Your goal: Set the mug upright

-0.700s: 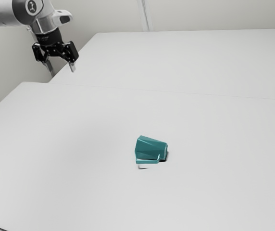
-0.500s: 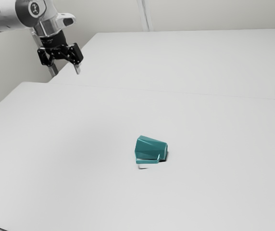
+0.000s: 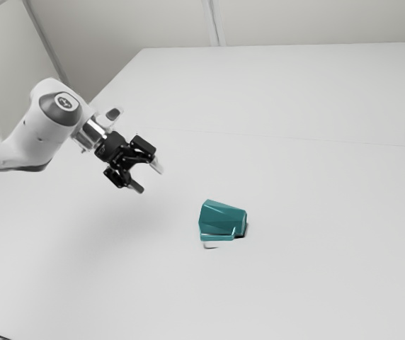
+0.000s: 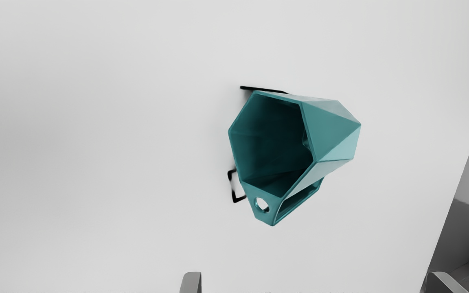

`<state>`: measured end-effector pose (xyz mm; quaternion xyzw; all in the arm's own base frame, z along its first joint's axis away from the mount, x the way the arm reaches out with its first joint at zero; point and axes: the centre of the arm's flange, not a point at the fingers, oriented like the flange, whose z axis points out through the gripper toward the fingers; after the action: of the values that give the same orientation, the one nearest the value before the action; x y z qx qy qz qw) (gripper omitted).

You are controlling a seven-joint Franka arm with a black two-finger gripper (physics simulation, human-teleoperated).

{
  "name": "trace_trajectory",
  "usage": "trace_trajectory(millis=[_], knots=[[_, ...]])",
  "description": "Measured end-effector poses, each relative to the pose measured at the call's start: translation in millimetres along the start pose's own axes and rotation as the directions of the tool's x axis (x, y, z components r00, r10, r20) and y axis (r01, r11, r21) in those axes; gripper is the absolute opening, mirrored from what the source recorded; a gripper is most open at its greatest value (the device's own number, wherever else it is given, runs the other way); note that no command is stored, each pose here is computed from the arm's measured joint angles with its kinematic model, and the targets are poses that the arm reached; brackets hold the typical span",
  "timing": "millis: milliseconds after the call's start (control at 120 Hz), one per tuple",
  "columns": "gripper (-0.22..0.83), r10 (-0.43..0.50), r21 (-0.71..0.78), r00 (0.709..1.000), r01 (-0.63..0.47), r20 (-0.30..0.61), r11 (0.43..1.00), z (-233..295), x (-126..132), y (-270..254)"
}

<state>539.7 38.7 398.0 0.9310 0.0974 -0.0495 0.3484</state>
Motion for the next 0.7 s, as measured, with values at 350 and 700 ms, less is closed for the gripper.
trace_trajectory(millis=[350,700], knots=[[0.61,0.187,-0.061,0.98,-0.191,-0.072,0.98,42,-15,-10],[0.62,0.222,-0.115,0.969,-0.235,-0.11,0.965,68,-11,-41]])
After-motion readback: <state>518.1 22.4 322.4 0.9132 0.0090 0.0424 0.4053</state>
